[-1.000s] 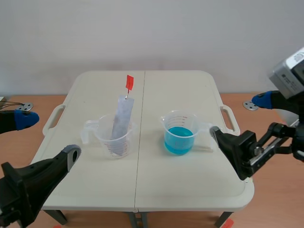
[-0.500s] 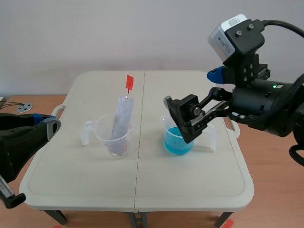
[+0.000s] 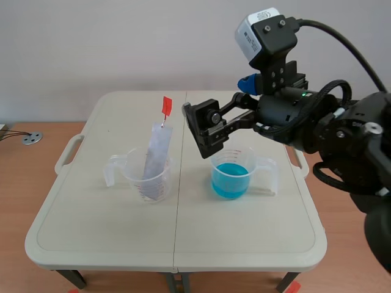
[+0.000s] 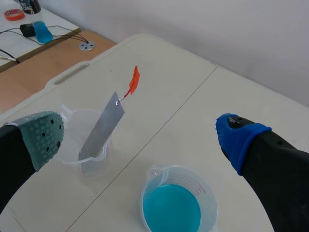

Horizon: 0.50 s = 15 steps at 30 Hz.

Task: Hold the metal plate by the orange handle, dip it into the blue solution, take it out and point at it, then put the plate back in the beaker on the left.
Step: 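Lift the metal plate out of the left beaker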

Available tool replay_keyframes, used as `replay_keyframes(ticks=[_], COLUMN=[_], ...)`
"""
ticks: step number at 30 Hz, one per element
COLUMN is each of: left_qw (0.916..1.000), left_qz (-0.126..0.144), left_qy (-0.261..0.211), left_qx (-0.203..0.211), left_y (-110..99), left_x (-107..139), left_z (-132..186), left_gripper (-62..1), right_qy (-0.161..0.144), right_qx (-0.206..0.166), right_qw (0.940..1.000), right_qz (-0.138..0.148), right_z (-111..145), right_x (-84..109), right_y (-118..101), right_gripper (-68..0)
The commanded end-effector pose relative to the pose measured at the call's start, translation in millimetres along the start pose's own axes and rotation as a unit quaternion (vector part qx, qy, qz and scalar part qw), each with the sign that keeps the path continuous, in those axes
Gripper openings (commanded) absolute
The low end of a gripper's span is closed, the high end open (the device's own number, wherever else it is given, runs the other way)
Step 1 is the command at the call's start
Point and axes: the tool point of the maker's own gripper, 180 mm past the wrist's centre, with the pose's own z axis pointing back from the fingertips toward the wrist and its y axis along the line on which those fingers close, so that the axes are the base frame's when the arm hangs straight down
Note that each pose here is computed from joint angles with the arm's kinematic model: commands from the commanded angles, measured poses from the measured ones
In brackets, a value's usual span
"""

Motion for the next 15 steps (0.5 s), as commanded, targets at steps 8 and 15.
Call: replay_keyframes(ticks=[8,15], left_qw=[0.9992,0.9991], left_qz=[-0.003,-0.006], left_qy=[0.035,0.036], left_qx=[-0.017,-0.018], left_y=[-14.6,-14.9], left_x=[-17.1,-17.6], left_z=[9.0,9.0], left_gripper=[-58.4,-58.4], right_qy=[-0.025,-0.038], right_qx=[0.014,0.029], right_qw=[0.9994,0.9982], right_qz=[-0.017,-0.036], right_z=[-34.7,-59.2], right_x=[0.9,-5.4], right_y=[-5.9,-2.6], right_gripper=[-1.2,-1.2])
